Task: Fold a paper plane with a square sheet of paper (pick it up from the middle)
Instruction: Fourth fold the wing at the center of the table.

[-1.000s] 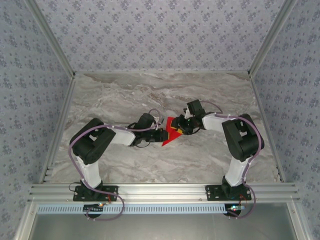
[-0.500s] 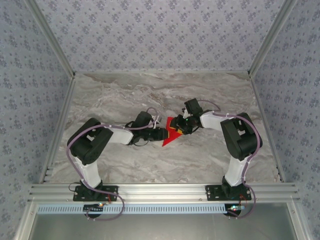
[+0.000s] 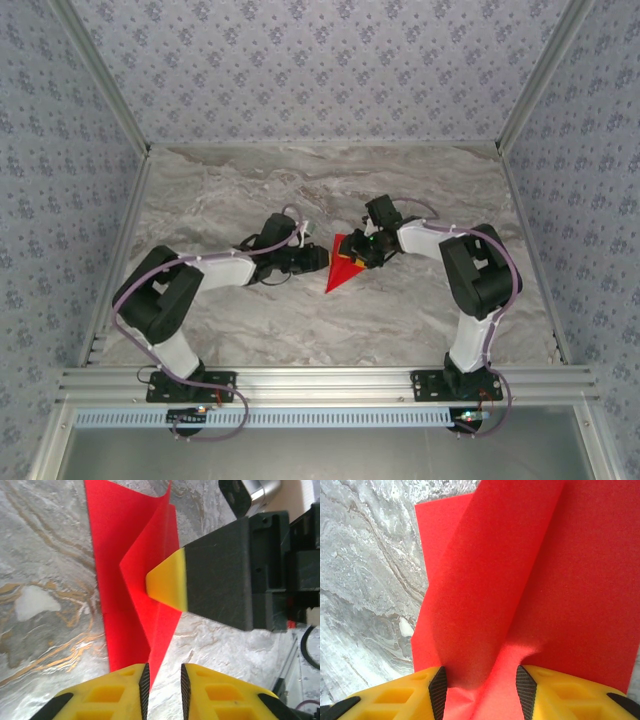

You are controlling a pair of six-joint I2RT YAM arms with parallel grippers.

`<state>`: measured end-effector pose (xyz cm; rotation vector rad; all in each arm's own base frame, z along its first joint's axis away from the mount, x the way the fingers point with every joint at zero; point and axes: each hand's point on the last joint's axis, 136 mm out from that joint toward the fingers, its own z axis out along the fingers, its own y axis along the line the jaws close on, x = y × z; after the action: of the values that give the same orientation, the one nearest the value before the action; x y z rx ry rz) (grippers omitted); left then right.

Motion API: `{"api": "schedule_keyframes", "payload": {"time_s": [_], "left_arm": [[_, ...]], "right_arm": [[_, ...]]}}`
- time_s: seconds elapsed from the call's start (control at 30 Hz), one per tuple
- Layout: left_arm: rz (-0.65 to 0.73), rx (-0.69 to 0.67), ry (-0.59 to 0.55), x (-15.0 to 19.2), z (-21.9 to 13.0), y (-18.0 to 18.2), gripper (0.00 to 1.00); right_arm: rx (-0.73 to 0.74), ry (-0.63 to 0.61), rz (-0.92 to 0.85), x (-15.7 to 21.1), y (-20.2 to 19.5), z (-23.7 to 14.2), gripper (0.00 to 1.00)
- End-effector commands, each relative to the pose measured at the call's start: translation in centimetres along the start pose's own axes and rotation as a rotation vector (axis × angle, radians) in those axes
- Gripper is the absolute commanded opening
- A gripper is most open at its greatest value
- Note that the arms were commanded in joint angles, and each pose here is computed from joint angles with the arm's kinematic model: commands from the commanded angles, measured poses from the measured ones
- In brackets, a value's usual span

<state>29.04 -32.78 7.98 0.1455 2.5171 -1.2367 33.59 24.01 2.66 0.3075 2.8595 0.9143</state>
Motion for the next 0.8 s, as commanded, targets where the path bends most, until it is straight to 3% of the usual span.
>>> {"api": "schedule_keyframes", "payload": {"time_s": [0.0, 0.23, 0.5, 0.77], "left_arm": [[0.0, 0.061, 0.044, -0.2, 1.0, -1.7, 0.23], [0.004, 0.078, 0.092, 0.6, 2.4, -1.9, 0.16], [-0.015, 0.017, 0.13, 1.5, 3.2, 0.0, 0.07], [-0.024, -0.012, 0.136, 1.7, 3.7, 0.9, 0.06]], "right_arm": [[0.19, 0.053, 0.028, 1.7, -4.5, 1.3, 0.48], [0.231, 0.063, 0.053, 1.9, -5.2, 1.8, 0.53], [0.247, 0.069, 0.078, 2.0, -5.7, 2.1, 0.51], [0.264, 0.074, 0.082, 2.2, -6.2, 2.2, 0.48]]}}
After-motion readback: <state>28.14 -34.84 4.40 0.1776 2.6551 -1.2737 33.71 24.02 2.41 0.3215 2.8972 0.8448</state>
